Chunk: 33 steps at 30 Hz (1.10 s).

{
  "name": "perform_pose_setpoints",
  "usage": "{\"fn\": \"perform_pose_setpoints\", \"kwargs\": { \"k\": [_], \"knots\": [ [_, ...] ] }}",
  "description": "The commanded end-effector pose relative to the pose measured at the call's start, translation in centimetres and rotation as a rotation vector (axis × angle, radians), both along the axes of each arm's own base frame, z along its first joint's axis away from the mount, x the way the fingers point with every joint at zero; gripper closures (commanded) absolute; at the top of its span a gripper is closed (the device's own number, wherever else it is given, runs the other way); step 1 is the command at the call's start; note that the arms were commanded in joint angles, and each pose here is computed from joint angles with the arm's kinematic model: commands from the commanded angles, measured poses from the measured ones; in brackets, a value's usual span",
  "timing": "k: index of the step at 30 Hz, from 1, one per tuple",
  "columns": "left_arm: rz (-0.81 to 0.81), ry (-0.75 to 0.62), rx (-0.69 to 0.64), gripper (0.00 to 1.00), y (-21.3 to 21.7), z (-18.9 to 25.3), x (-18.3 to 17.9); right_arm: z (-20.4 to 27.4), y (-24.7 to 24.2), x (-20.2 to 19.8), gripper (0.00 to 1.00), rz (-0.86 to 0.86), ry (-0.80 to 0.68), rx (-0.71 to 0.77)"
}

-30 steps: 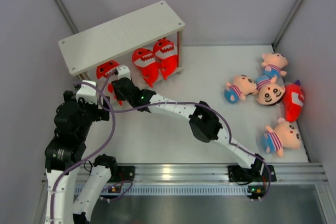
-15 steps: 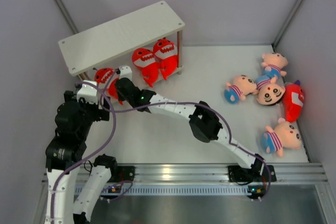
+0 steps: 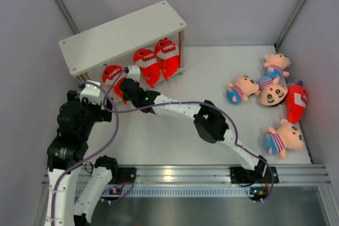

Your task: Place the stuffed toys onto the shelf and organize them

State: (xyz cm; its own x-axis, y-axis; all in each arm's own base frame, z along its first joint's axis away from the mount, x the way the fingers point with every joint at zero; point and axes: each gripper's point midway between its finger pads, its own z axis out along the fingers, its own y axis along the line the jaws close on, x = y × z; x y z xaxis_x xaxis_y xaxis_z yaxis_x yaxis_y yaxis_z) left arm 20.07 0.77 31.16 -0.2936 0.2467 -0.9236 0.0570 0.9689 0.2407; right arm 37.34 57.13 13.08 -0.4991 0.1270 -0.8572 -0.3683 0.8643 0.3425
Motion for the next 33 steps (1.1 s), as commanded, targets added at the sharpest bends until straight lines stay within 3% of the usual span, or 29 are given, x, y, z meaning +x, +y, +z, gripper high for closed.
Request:
{"fn": "perform_pose_setpoints", "kwargs": {
  "k": [1, 5, 7, 10, 12, 13, 17, 19, 28, 30, 32, 33],
  "knots": [
    [0.035, -0.231, -0.022, 0.02, 0.9, 6.0, -2.6, -4.4, -15.0, 13.7, 1.00, -0.490, 0.144, 0.050],
    [0.039, -0.236, -0.013, 0.02, 1.1, 6.1, -2.7, -4.3, -15.0, 14.7, 1.00, -0.467, 0.134, 0.051],
    [0.041, -0.237, -0.009, 0.02, 1.2, 6.1, -2.7, -4.0, -14.9, 14.9, 0.95, -0.440, 0.108, 0.016],
    [0.041, -0.236, -0.005, 0.02, 1.2, 6.1, -2.7, -3.3, -14.9, 14.8, 0.57, -0.405, 0.092, -0.009],
    [0.041, -0.233, -0.006, 0.02, 1.2, 6.0, -2.7, -1.7, -15.0, 14.8, 0.44, -0.390, 0.071, -0.004],
    [0.040, -0.233, -0.007, 0.02, 1.1, 5.9, -2.7, -1.8, -15.0, 14.5, 0.31, -0.373, 0.076, -0.010],
    [0.042, -0.231, -0.004, 0.02, 1.2, 5.7, -2.7, 1.4, -15.1, 13.2, 0.06, -0.312, 0.027, -0.013],
    [0.041, -0.232, -0.005, 0.02, 1.2, 5.8, -2.8, 3.1, -14.9, 11.6, 0.01, -0.276, 0.008, 0.001],
    [0.036, -0.257, -0.012, 0.02, 1.1, 6.5, -3.2, 9.6, -17.1, 4.9, 0.01, -0.151, -0.044, -0.026],
    [0.033, -0.260, -0.015, 0.02, 1.1, 6.5, -3.3, 12.0, -18.9, 3.2, 0.01, -0.120, -0.068, -0.050],
    [0.030, -0.258, -0.015, 0.02, 1.0, 6.4, -3.3, 11.2, -21.2, 1.7, 0.01, -0.115, -0.058, -0.107],
    [0.028, -0.260, -0.014, 0.02, 1.0, 6.4, -3.4, 13.6, -23.1, 1.2, 0.01, -0.124, -0.090, -0.097]
  ]
}}
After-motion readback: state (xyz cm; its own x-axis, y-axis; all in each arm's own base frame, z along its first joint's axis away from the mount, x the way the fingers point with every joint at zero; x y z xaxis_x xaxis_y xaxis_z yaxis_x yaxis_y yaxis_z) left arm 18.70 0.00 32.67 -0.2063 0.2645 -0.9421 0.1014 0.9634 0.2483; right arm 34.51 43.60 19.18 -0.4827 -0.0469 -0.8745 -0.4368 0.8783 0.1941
